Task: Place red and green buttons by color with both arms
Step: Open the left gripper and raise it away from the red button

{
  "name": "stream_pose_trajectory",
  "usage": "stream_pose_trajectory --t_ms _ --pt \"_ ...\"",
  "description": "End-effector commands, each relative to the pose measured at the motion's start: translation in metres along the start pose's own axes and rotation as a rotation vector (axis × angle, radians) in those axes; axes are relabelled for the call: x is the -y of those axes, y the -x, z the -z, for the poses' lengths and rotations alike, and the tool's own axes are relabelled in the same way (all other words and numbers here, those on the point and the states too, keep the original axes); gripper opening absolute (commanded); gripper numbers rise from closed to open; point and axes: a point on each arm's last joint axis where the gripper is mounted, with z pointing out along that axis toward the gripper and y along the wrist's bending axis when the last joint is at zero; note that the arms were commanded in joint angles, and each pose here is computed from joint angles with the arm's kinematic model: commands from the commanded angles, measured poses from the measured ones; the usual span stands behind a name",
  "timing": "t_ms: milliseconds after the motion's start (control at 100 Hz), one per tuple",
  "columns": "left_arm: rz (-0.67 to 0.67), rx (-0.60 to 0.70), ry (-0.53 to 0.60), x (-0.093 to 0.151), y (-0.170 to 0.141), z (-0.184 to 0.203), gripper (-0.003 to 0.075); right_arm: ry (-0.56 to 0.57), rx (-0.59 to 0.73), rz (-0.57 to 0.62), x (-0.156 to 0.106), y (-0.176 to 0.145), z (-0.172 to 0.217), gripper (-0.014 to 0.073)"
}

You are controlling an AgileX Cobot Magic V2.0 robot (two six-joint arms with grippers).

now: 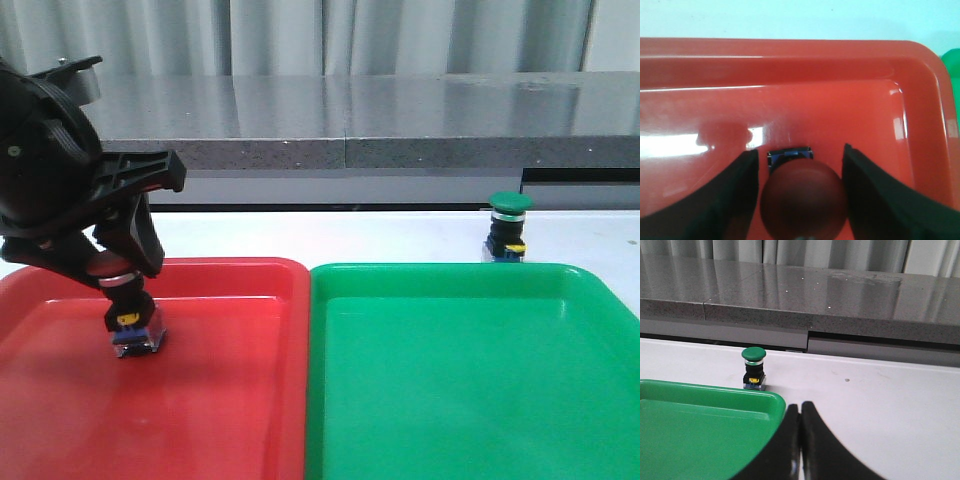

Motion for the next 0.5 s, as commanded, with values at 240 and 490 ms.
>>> stream_pose_trajectory --t_ms 240,490 --pt "0.017 0.087 -0.039 0.0088 0.0115 0.012 0.0506 -0.016 0.104 0.014 0.0013 0.0122 0.0026 -0.0066" --pt "0.015 0.138 -0.055 0.0109 0.016 0.021 0.0505 -0.016 0.104 0.014 0.0013 0.0122 0.0026 -0.0066"
